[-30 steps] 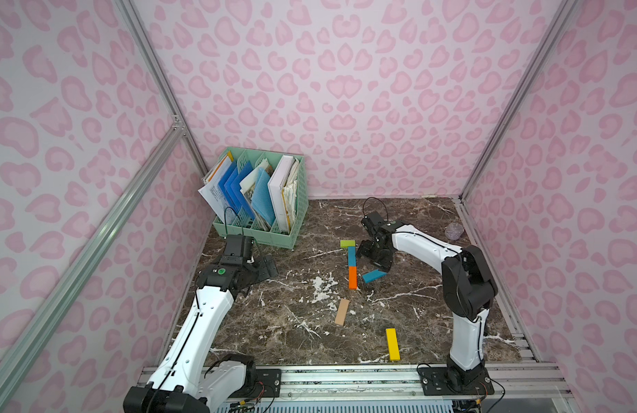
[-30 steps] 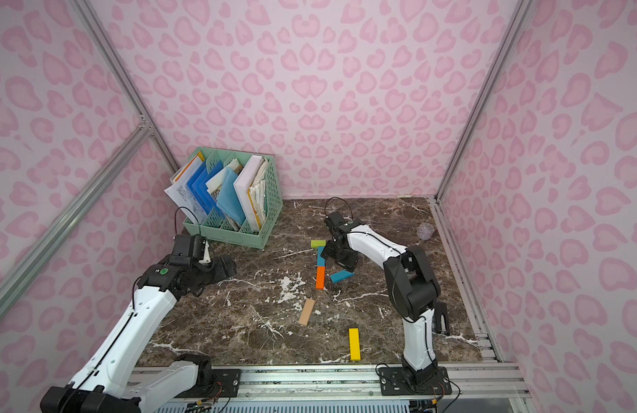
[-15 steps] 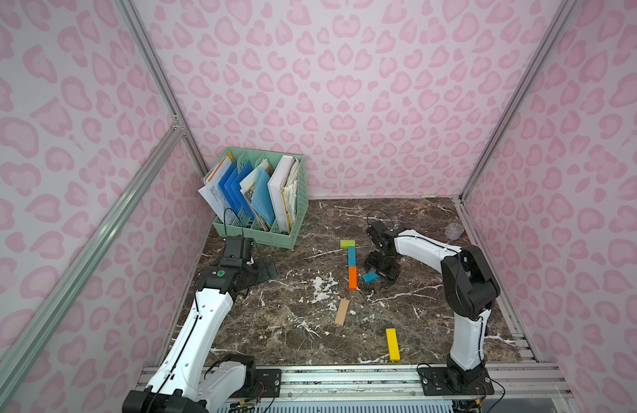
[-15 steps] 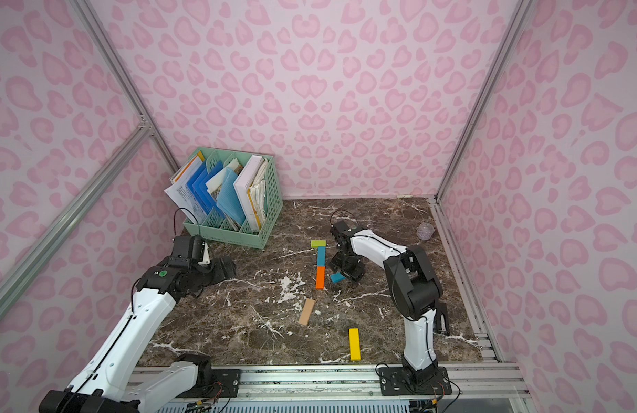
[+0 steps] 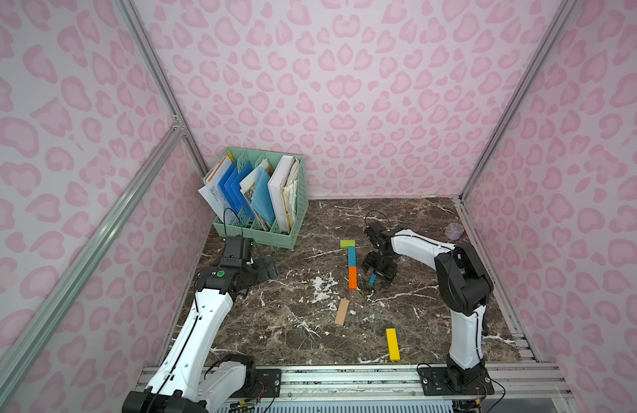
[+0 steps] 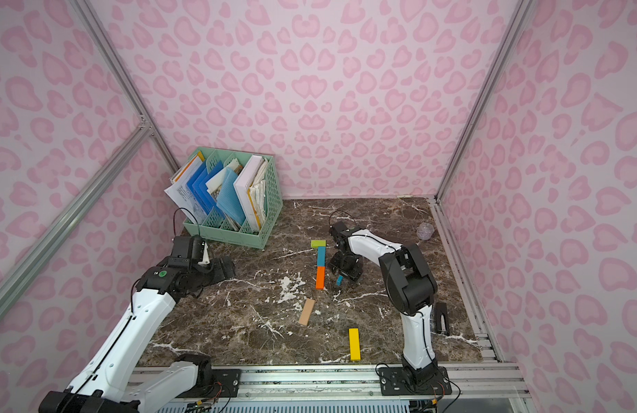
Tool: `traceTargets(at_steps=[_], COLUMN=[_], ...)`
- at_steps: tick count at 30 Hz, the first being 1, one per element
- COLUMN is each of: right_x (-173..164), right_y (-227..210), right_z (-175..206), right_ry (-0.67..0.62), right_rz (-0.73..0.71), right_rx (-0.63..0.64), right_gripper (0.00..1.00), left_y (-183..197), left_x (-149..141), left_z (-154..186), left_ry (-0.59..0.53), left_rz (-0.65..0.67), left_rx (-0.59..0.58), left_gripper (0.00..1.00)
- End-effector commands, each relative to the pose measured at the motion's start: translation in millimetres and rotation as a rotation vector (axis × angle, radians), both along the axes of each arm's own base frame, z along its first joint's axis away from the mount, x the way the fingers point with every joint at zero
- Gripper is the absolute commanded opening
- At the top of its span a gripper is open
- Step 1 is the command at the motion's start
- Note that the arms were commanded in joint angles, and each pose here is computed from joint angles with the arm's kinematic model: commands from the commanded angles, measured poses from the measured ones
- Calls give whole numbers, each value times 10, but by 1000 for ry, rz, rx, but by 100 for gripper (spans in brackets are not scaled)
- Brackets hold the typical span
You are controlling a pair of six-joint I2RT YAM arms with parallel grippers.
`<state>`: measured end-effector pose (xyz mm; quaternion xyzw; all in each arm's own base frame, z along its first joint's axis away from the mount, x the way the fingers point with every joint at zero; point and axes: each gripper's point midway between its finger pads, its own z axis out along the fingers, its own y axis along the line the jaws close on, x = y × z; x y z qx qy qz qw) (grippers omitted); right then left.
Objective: Assemble a giraffe with building blocks
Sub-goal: Pick up the building block from the center of the board.
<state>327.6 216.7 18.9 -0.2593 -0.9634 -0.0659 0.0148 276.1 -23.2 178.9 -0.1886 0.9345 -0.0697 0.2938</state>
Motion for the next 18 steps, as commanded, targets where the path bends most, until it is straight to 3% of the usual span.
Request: traceTargets(at_steps=[1, 10, 18], right_x=[81, 221, 10], right_y=[-91, -261, -416], right_z=[-56, 210, 321], right_ry=[-25, -122, -124], right_rz=[9, 29, 46], right_rx=[-42, -38, -57], right_gripper=[76, 76, 76], left_y=[11, 9, 7], left_x=[-9, -7, -4], left_z=[-10, -13, -16], left_ry=[5, 7, 6], left_rz=[-3, -5, -1], left_rx=[9, 10, 5], left_gripper=[99, 98, 98])
